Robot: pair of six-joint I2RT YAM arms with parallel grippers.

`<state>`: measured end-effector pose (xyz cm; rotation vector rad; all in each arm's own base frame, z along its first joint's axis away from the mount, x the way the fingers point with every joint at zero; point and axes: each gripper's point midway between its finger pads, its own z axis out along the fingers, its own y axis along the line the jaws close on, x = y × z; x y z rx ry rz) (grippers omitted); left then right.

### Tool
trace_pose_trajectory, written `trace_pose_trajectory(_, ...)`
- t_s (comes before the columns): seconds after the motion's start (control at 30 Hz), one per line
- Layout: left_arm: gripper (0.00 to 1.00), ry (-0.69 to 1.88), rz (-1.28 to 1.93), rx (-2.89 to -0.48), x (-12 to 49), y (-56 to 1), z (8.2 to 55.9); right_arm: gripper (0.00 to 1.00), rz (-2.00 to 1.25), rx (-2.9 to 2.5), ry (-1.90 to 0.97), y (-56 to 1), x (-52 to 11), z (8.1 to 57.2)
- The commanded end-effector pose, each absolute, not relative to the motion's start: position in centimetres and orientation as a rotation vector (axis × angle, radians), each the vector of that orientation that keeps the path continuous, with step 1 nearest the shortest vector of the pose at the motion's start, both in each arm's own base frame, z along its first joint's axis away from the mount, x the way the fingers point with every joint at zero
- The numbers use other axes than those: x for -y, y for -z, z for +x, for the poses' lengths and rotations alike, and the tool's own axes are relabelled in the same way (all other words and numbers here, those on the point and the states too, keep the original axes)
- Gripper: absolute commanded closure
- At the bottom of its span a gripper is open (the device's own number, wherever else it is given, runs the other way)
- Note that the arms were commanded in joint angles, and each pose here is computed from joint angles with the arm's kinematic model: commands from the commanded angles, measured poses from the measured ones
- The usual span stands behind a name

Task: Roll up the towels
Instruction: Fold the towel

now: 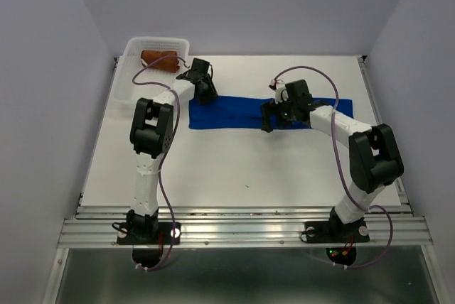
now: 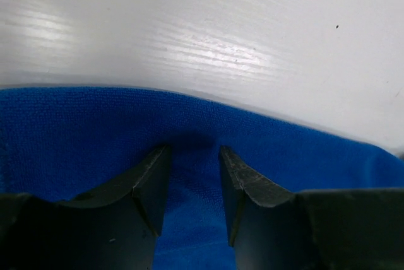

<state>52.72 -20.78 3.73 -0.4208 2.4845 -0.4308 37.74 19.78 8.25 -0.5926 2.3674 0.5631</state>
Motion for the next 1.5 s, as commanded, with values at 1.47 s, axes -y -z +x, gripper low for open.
trace_pose_trajectory(1.47,0.56,0.243,-0.731,-2.553,13.1,-4.1,43.8,0.00,-0.031,-2.258,-0.021,-12.9,-11.5,42.9)
